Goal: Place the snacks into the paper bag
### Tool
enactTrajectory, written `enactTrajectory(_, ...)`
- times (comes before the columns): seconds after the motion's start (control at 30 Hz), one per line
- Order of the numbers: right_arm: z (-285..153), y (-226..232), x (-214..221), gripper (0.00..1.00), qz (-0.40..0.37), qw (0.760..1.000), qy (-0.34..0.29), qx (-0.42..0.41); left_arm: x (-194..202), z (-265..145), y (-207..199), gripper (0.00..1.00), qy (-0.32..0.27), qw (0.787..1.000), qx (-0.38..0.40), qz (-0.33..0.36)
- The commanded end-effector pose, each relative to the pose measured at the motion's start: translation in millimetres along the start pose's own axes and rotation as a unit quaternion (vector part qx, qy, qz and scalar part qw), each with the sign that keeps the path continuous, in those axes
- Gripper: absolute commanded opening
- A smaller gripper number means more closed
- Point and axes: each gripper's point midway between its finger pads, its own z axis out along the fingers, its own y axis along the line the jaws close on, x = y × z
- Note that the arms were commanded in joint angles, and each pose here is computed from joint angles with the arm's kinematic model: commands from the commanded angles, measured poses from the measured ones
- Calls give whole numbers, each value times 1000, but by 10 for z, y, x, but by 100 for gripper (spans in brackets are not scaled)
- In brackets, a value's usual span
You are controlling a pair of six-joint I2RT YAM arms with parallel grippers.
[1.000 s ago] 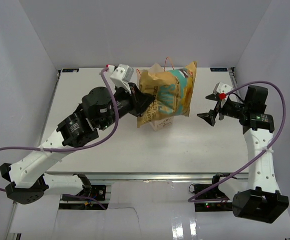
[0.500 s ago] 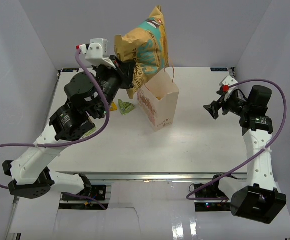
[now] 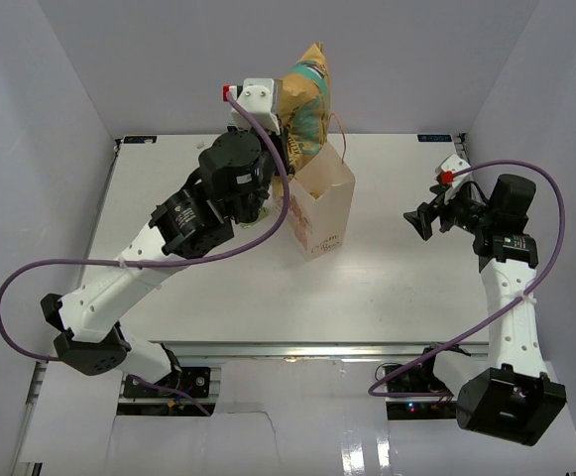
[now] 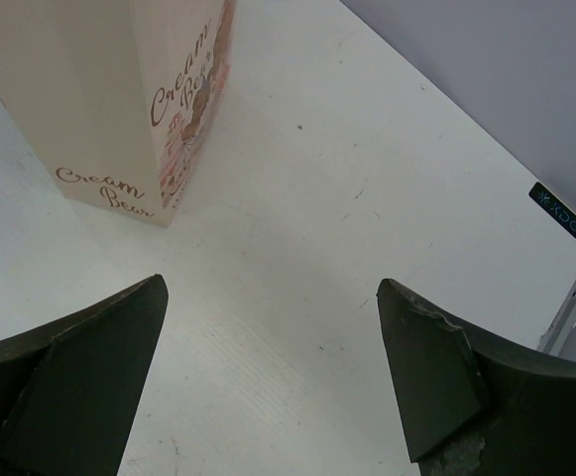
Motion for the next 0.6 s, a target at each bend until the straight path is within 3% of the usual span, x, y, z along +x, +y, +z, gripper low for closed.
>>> enactTrajectory(0.0, -20, -29, -18, 92, -1, 1000, -7, 10, -263, -75, 131, 0, -34, 999, -19, -9)
enactTrajectory(0.13, -7, -19, 0, 92, 5, 1000, -8, 7, -143, -14, 54, 0, -19, 1000, -9, 2)
enactTrajectory(0.57, 9, 0, 67, 92, 16, 1000, -5, 5, 332, -77, 17, 0, 62, 997, -9, -53)
